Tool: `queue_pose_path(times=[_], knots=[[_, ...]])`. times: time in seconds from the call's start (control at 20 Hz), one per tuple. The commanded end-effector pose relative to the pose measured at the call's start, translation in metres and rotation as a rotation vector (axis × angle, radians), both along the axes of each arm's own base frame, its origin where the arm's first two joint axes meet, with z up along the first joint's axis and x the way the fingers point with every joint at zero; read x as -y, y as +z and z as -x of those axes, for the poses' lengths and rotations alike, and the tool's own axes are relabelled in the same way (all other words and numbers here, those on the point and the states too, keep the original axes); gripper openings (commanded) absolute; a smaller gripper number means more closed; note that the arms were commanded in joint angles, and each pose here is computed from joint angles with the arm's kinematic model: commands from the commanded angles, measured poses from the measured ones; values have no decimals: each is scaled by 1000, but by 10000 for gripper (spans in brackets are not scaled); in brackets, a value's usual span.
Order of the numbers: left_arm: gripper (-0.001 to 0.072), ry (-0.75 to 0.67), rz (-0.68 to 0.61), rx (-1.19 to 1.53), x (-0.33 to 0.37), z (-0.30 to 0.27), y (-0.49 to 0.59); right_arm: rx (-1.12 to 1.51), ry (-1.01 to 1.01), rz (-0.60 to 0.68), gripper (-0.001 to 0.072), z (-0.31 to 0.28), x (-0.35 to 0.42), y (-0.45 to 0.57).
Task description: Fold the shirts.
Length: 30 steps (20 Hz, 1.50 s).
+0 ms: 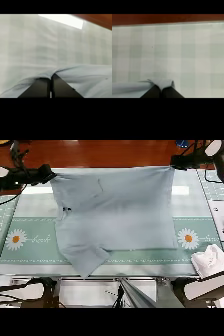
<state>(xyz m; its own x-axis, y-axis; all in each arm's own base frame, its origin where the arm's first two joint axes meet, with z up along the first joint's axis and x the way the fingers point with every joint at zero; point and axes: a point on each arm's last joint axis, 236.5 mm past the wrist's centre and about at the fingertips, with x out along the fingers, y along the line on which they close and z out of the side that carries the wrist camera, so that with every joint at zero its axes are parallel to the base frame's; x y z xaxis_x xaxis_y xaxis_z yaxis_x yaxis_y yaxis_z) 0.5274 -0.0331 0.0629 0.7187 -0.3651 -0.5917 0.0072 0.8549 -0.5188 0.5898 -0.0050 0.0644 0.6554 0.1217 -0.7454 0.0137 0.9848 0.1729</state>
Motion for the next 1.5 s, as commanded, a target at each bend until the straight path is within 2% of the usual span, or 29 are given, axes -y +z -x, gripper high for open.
queue_pose_path(times=[0.0, 0.25, 0.45, 0.75, 1.0, 1.15, 1.2, 1.3, 1.35, 1.4, 1.45], knots=[[19, 85, -54, 88, -10, -29, -7, 65, -37, -18, 21, -24, 4, -12], [19, 29, -47, 6, 15, -28, -47, -63, -21, -29, 21, -13, 0, -58], [20, 1, -75, 28, 8, -24, -35, -84, -19, -25, 21, -6, 3, -54], [19, -243, 71, -271, 29, 58, -43, -336, 23, -25, 21, 62, 5, -53], [23, -257, 72, -473, 31, 87, -81, -493, 39, -27, 22, 92, 2, -75], [80, -240, 94, -515, 36, 88, -93, -527, 34, -54, 23, 95, -2, -86], [191, -236, 96, -515, 35, 87, -93, -528, 35, -55, 32, 94, -2, -86], [403, -244, 106, -528, 30, 93, -86, -530, 57, -42, 262, 98, -2, -82], [413, -260, 117, -546, 27, 100, -79, -540, 95, -18, 345, 105, 1, -77], [413, -276, 127, -565, 20, 108, -70, -565, 140, 24, 388, 117, 8, -70], [413, -286, 133, -581, 12, 117, -59, -609, 165, 90, 387, 135, 23, -60]])
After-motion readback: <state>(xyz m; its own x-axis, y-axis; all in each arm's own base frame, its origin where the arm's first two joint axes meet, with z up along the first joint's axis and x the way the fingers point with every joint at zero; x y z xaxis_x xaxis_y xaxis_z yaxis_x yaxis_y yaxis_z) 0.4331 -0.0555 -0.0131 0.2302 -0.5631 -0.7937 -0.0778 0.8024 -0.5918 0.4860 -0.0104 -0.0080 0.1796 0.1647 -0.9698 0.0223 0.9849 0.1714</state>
